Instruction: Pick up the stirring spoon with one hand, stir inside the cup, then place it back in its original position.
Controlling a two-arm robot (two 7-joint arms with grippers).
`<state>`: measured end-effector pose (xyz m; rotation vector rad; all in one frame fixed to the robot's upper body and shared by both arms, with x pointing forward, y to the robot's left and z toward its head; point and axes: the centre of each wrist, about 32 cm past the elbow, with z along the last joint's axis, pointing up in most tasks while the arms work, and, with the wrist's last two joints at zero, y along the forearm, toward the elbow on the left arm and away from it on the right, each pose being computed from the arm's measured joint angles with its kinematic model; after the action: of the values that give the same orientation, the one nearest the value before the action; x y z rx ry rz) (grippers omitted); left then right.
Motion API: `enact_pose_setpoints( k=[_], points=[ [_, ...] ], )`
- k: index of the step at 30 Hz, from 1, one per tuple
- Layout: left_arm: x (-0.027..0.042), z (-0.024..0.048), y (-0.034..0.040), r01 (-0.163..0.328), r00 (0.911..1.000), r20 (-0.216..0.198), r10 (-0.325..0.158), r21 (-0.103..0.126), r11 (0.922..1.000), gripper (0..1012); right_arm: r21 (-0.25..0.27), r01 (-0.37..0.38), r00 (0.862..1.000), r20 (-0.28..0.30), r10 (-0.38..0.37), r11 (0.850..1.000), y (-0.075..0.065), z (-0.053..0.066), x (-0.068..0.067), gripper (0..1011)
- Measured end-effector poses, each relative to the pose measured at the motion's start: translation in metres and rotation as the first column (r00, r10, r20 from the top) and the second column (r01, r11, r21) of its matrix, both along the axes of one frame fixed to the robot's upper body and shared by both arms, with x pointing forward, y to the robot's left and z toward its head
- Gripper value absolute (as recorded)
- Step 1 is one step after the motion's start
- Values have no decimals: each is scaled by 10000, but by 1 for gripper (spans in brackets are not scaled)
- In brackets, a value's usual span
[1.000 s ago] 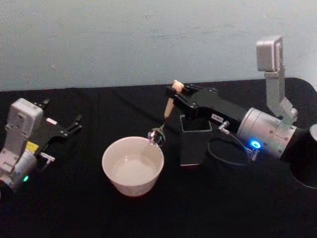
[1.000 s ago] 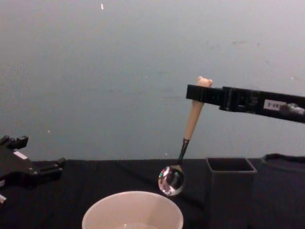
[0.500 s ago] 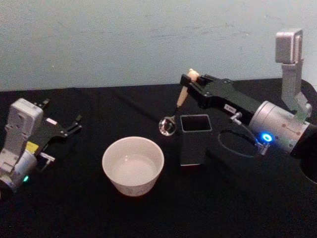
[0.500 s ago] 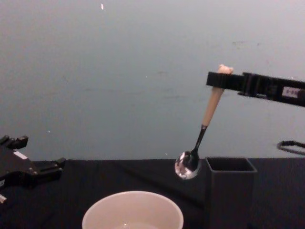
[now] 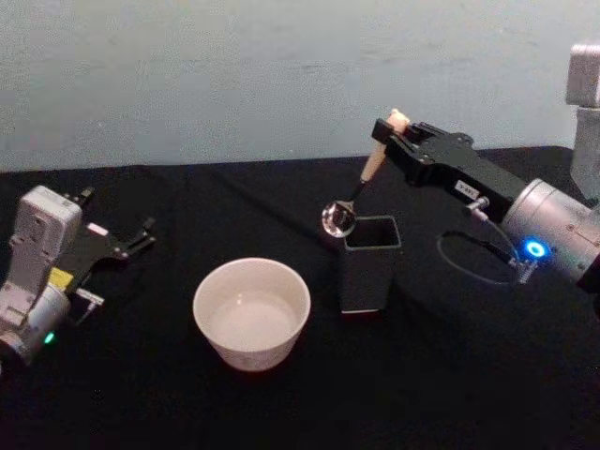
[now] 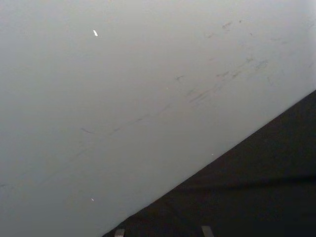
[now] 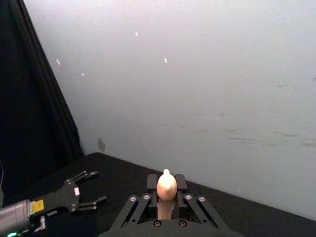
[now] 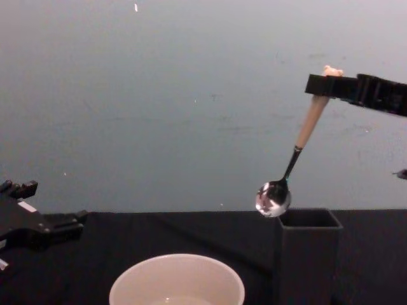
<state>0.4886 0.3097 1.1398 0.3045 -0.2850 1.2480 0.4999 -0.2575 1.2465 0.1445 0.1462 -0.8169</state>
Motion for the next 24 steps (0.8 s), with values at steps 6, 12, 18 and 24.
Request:
enact_pose_setpoints(
  k=[6,12,18,24],
  points=[
    [0,0,0,0,10000,1,0,0,10000,1001,50,199,9998,9,-199,9998,-69,2,-17,214],
    [0,0,0,0,10000,0,0,0,10000,1001,102,349,9994,23,-349,9993,-115,6,-30,214],
    [0,0,0,1,10000,1,-1,0,10000,1001,112,508,9987,19,-508,9986,-144,-8,-52,214],
    [0,0,0,0,10000,1,0,-1,10000,1002,79,599,9982,-37,-598,9982,-171,-25,-63,214]
  ],
)
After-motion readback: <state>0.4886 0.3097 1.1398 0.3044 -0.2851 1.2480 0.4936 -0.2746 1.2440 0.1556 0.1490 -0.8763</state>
